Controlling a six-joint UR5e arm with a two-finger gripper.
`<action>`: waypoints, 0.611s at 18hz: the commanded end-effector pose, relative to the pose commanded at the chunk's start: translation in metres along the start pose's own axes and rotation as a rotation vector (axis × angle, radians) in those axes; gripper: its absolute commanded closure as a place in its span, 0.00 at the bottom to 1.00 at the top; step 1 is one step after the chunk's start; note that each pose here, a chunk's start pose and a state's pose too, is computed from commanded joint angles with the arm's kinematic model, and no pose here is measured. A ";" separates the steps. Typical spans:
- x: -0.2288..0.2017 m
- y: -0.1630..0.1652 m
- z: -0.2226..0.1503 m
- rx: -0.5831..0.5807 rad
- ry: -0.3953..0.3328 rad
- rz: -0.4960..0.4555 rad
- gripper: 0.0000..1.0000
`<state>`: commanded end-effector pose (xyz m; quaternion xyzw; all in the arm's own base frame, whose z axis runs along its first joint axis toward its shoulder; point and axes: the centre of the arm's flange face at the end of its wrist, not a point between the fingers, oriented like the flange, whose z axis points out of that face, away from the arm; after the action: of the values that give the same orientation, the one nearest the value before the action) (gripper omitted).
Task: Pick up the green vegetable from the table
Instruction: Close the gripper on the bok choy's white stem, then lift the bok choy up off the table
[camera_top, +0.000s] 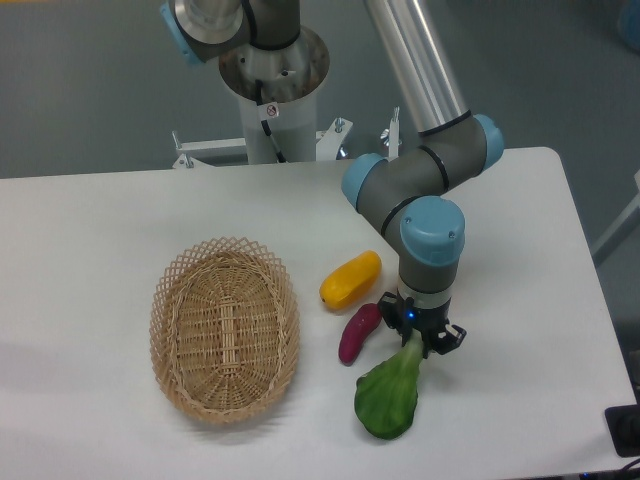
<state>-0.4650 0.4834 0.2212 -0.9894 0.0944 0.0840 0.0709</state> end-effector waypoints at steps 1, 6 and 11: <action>-0.002 0.001 -0.008 0.006 -0.012 -0.002 0.68; -0.025 -0.016 -0.075 0.161 -0.080 -0.011 0.68; -0.033 -0.003 -0.141 0.332 -0.108 -0.035 0.68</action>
<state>-0.4749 0.4703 0.3654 -0.9597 0.0856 0.1192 0.2395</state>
